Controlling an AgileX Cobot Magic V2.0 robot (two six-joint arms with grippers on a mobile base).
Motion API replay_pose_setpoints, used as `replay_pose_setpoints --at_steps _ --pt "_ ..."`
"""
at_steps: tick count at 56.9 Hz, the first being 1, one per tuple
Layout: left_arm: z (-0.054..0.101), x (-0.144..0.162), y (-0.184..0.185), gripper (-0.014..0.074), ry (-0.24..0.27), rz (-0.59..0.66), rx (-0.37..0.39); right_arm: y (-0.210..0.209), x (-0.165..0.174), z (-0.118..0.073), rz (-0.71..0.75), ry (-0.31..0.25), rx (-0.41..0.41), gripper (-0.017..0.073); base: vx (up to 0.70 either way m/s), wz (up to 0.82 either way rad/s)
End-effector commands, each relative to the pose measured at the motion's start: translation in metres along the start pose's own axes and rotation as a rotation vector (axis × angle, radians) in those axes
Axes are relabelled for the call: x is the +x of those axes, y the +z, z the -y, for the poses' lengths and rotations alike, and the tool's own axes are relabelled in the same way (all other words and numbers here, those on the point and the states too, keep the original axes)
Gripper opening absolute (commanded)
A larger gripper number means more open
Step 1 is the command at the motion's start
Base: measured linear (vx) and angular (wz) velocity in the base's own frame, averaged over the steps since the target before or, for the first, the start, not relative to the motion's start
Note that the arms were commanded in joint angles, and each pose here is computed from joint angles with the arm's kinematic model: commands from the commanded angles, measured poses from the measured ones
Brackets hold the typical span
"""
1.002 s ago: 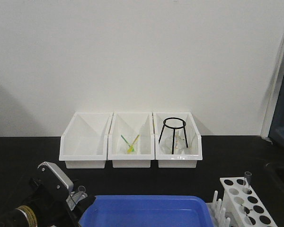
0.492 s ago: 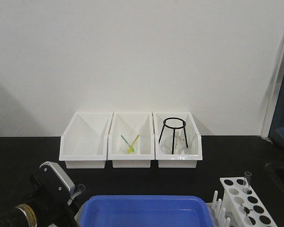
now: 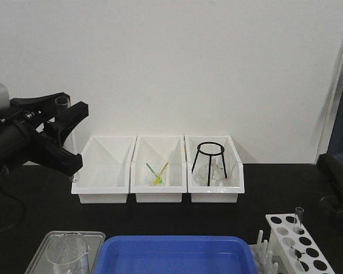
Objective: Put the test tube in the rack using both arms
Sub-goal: 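Lift the test tube up out of the beaker with the left gripper, then bring grippers together and grasp the tube with the right gripper, release left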
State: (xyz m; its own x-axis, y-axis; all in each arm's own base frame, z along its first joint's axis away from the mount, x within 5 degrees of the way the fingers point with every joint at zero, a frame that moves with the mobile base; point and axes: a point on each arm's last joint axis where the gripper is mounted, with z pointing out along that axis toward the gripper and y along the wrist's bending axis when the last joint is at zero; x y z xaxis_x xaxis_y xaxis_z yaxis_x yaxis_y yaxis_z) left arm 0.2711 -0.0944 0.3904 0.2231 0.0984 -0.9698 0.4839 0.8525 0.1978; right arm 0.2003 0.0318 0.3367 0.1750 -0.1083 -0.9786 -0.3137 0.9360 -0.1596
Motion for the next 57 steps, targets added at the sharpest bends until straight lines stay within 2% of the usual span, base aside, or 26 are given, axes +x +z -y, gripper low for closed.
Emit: replay_pose_setpoints --at_steps 1,3,6,8,12,18,23,30,42,49,54,57 --pt "0.016 -0.020 0.002 -0.0006 -0.076 0.081 0.143 0.012 -0.015 -0.020 0.044 -0.054 -0.211 0.0477 0.00 0.00" --pt "0.024 -0.016 0.006 -0.0005 -0.098 0.072 0.205 0.017 -0.014 -0.030 0.034 -0.072 -0.296 0.0477 0.00 0.00" --pt "0.038 -0.010 0.011 -0.0003 -0.129 0.056 0.310 0.026 -0.011 -0.046 0.017 -0.058 -0.412 0.0477 0.00 0.00" --pt "0.047 -0.006 0.014 -0.0003 -0.148 0.047 0.363 0.030 -0.009 -0.055 0.004 -0.043 -0.461 0.0477 0.00 0.00" --pt "0.063 0.001 0.020 0.0000 -0.187 0.033 0.442 0.039 -0.006 -0.073 -0.010 -0.020 -0.536 0.0477 0.00 0.00" --pt "0.084 0.009 0.028 0.0001 -0.221 0.013 0.510 0.049 -0.004 -0.091 -0.020 0.020 -0.600 0.0477 0.00 0.00" --pt "0.096 0.014 0.032 0.0001 -0.259 -0.002 0.531 0.054 0.000 -0.100 -0.032 0.066 -0.621 0.0477 0.00 0.00" --pt "0.106 0.016 0.035 0.0001 -0.308 -0.002 0.545 0.056 0.003 -0.102 -0.037 0.093 -0.627 0.0477 0.00 0.00" --pt "0.120 0.018 0.036 0.0001 -0.310 -0.015 0.583 0.056 0.002 -0.103 -0.023 0.109 -0.638 0.0477 0.00 0.00" --pt "0.124 0.017 0.036 0.0001 -0.310 -0.018 0.590 0.056 0.002 -0.103 -0.024 0.109 -0.637 0.0472 0.00 0.00" --pt "0.124 0.017 0.036 0.0001 -0.310 -0.018 0.590 0.056 0.002 -0.103 -0.024 0.109 -0.637 0.0433 0.00 0.00" --pt "0.123 0.017 0.036 0.0001 -0.314 -0.017 0.588 0.056 0.002 -0.103 -0.024 0.109 -0.637 0.0379 0.00 0.00"
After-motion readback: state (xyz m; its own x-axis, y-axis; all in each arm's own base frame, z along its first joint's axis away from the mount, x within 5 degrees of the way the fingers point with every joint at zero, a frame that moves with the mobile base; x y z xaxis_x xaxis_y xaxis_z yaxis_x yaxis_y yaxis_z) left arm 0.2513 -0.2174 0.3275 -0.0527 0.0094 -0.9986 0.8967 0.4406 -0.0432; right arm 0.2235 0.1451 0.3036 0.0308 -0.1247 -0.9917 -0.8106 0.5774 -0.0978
